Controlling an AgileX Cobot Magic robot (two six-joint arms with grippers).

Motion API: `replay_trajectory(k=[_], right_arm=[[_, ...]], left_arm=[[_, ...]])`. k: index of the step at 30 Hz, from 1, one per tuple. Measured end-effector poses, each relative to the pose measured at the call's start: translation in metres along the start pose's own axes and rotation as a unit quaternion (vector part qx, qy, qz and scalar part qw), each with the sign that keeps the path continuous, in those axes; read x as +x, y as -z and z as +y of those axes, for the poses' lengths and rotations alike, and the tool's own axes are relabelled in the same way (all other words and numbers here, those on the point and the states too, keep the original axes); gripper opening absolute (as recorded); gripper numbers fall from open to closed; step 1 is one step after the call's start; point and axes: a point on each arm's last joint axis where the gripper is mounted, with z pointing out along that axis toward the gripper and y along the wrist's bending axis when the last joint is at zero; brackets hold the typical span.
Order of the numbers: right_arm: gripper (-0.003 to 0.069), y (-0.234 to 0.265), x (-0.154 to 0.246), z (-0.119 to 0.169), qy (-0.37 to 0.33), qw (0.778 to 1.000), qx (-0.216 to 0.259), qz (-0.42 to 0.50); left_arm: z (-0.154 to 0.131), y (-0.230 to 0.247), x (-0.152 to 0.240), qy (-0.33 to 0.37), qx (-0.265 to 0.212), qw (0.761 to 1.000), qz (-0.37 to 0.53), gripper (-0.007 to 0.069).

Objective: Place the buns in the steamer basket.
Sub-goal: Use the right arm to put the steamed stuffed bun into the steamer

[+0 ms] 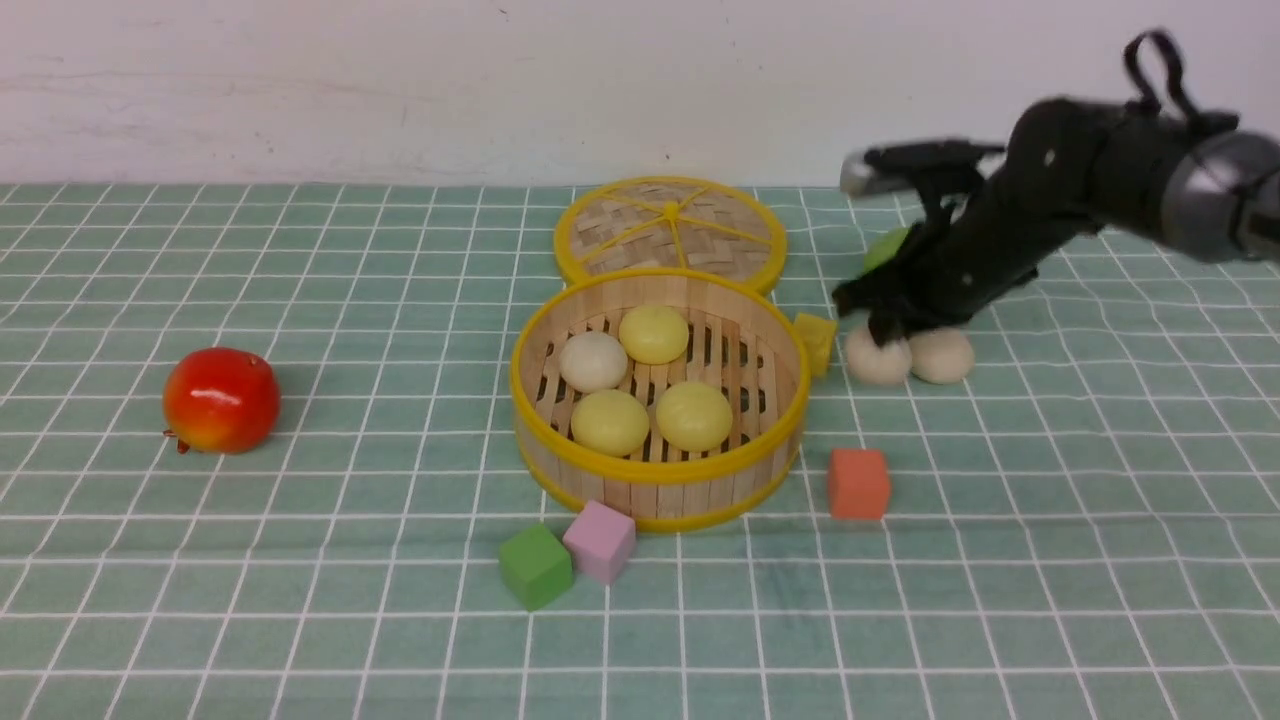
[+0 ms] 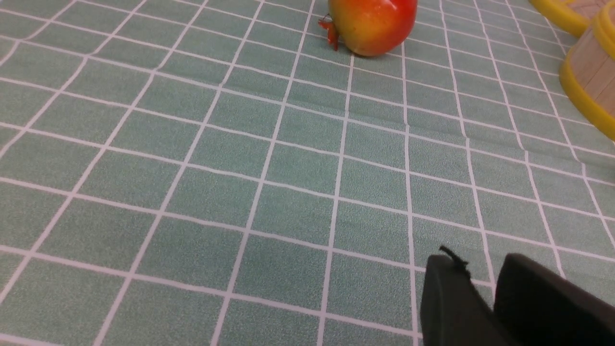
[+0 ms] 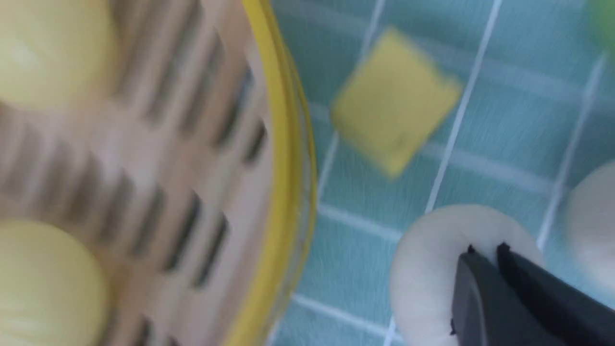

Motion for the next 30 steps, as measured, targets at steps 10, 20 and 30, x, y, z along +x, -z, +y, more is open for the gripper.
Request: replay_trajectory(k=[10, 20, 30], right_arm=[[0.0001, 0.011, -0.026, 0.074, 0.045, 0.991, -0.091, -0.084], [0.0001, -0.054, -0.003, 0.077, 0.043, 0.994, -0.087, -0.052], [0.002, -0.063, -0.002, 0.074, 0.049, 0.994, -0.075, -0.065]], left_arm=[[0.0, 0.0, 0.0, 0.0, 0.0, 1.0, 0.0, 0.0164], [0.0, 0.0, 0.0, 0.0, 0.0, 1.0, 0.0, 0.0167], [0.0, 0.0, 0.0, 0.0, 0.0, 1.0, 0.0, 0.0182]])
